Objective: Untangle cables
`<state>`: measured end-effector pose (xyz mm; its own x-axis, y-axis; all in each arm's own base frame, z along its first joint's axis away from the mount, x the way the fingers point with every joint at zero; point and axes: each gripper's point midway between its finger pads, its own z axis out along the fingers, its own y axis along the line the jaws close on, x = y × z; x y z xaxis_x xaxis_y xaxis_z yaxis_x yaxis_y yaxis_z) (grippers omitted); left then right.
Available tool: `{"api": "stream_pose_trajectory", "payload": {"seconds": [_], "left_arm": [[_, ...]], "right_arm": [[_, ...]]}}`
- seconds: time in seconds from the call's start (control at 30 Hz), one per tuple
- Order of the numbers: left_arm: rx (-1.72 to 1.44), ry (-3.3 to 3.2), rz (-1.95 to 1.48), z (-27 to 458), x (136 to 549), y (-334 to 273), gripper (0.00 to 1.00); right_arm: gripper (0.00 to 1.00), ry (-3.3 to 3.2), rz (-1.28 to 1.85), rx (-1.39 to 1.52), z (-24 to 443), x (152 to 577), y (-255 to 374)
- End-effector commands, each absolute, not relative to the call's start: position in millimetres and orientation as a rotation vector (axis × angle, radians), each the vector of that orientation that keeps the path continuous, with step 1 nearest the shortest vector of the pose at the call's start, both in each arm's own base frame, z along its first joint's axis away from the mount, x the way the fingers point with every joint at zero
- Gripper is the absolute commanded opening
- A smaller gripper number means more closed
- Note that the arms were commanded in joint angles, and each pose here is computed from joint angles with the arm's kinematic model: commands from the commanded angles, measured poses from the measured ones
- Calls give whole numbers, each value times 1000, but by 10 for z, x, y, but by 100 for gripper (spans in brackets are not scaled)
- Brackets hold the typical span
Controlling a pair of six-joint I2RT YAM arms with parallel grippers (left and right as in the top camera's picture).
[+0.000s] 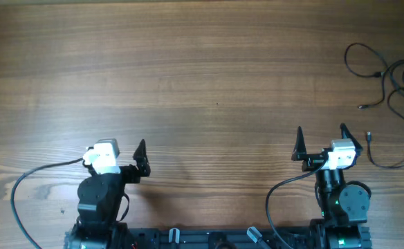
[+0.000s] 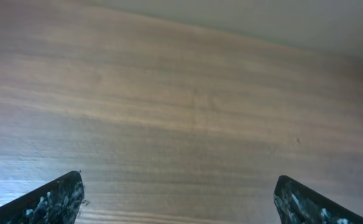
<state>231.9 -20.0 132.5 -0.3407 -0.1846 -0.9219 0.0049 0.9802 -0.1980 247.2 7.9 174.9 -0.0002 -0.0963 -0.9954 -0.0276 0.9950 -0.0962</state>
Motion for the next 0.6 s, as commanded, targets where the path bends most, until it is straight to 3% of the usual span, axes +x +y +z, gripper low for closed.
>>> {"api": "stream_pose_trajectory", "payload": {"seconds": [0.0, 0.2, 0.57], "left_arm": [[-148, 1851, -171, 1325, 2312, -118, 100], [-136, 1669, -191, 1582, 2432, -127, 100], [-167, 1637, -150, 1573, 2461, -10, 100]], "right_arm": [[100, 1560, -49, -112, 1766, 2467, 98], [100, 1560, -49, -112, 1766, 2467, 98], [100, 1560, -49, -112, 1766, 2467, 98]]}}
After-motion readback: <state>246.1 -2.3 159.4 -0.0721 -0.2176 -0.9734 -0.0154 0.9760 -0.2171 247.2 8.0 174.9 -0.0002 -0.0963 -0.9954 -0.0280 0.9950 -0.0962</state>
